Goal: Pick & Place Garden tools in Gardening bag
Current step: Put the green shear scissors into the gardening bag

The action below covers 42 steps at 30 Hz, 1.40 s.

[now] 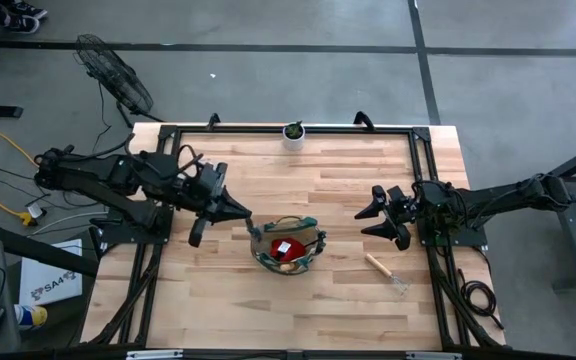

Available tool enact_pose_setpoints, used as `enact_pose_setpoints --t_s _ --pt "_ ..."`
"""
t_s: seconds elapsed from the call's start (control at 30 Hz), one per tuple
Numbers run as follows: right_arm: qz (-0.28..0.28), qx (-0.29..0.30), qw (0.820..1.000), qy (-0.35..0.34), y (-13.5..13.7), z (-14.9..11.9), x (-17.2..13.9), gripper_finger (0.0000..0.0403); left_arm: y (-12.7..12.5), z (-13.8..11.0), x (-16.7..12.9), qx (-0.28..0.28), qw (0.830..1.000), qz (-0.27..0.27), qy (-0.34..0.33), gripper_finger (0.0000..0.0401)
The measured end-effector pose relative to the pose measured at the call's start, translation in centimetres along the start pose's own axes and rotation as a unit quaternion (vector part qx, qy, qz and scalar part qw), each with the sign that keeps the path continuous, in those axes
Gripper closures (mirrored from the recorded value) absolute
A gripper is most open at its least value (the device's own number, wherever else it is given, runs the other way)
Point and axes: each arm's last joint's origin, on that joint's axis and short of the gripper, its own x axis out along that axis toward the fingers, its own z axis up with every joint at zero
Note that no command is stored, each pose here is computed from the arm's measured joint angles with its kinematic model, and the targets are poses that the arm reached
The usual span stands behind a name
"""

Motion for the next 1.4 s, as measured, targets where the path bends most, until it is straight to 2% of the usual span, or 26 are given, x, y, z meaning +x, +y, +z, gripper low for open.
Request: enact_pose_setpoints --t_s 0.4,0.97,1.27,1.4 --pt "0.0 0.0 1.0 0.0 0.0 0.0 0.0 0.0176 0.3 -0.8 0.1 -0.001 0.999 0.027 0.036 0.0401" --pt "0.0 0.0 1.0 0.0 0.0 0.0 0.0 0.0176 -0.1 -1.0 0.1 0.092 0.993 -0.053 0.056 0.0401" --pt "0.0 0.0 1.0 0.0 0.0 0.0 0.0 0.0176 0.1 -1.5 0.0 0.106 0.989 -0.047 0.086 0.0401" --pt "0.0 0.0 1.0 0.0 0.0 0.0 0.0 0.0176 0.3 -1.7 0.0 0.108 0.989 -0.027 0.094 0.0401"
